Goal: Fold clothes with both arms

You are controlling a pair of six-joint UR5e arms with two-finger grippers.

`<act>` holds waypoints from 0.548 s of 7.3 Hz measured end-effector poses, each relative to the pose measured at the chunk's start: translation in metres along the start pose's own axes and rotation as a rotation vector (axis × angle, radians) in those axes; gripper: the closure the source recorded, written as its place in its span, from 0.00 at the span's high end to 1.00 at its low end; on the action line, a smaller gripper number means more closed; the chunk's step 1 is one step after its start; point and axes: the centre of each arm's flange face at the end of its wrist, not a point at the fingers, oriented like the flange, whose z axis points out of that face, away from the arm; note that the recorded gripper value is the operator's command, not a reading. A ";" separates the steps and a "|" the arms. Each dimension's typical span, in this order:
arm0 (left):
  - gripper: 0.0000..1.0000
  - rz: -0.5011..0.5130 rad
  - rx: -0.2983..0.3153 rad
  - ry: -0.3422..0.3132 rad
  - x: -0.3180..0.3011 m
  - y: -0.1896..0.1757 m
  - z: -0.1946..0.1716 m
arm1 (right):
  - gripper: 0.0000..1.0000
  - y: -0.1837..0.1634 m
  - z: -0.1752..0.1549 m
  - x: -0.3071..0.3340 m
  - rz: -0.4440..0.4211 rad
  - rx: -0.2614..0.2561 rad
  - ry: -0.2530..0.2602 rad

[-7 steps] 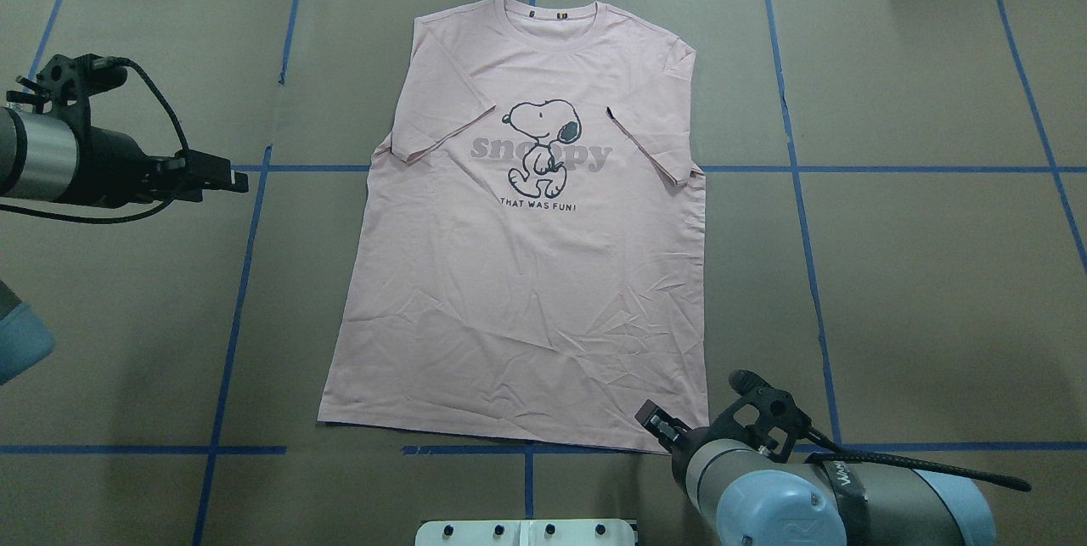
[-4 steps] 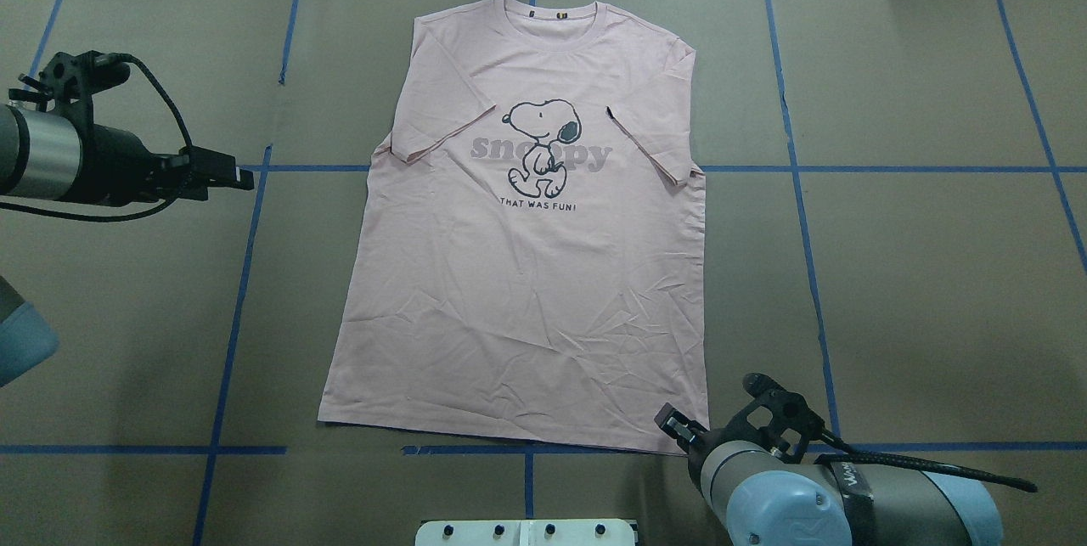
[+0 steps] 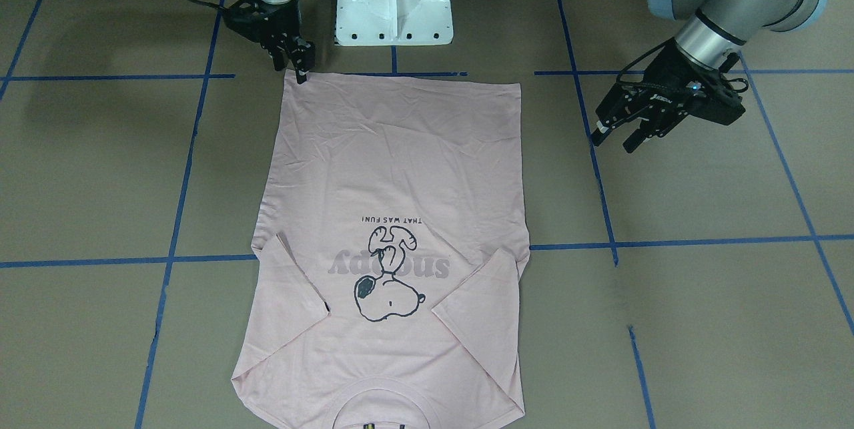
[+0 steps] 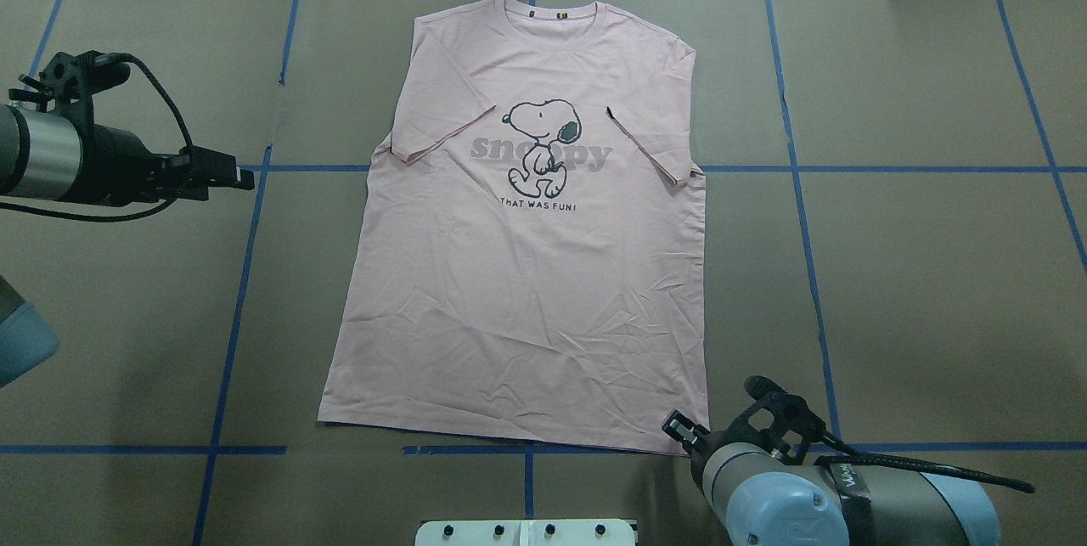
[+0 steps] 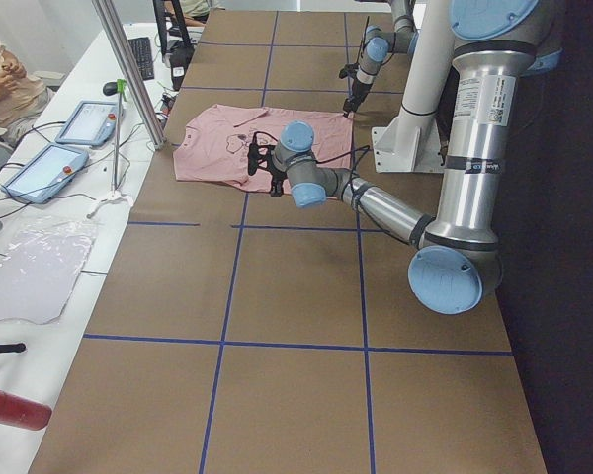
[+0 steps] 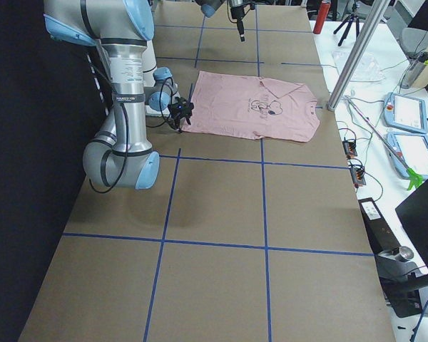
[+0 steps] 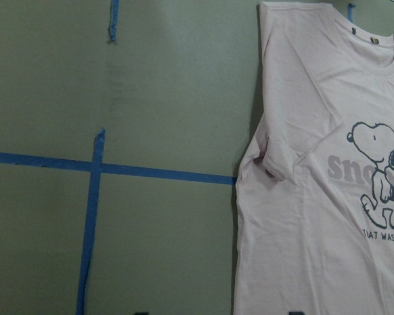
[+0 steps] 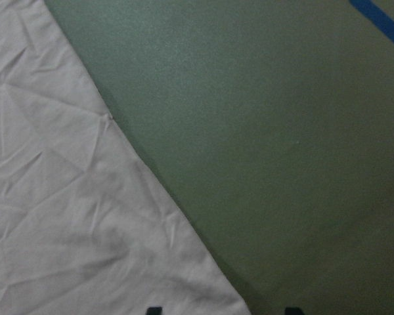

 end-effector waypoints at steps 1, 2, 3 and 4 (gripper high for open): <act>0.77 -0.001 -0.001 -0.001 0.000 0.000 0.000 | 0.00 0.000 0.000 0.000 0.000 -0.001 0.000; 0.77 -0.001 -0.002 -0.001 -0.001 0.000 0.000 | 0.00 0.000 -0.001 0.000 0.000 -0.003 0.000; 0.77 0.000 -0.003 0.000 -0.001 0.000 0.000 | 0.00 0.000 -0.003 -0.001 0.000 -0.006 -0.003; 0.77 -0.007 -0.004 0.001 0.000 0.001 0.000 | 0.00 0.001 -0.006 -0.003 0.000 -0.012 -0.009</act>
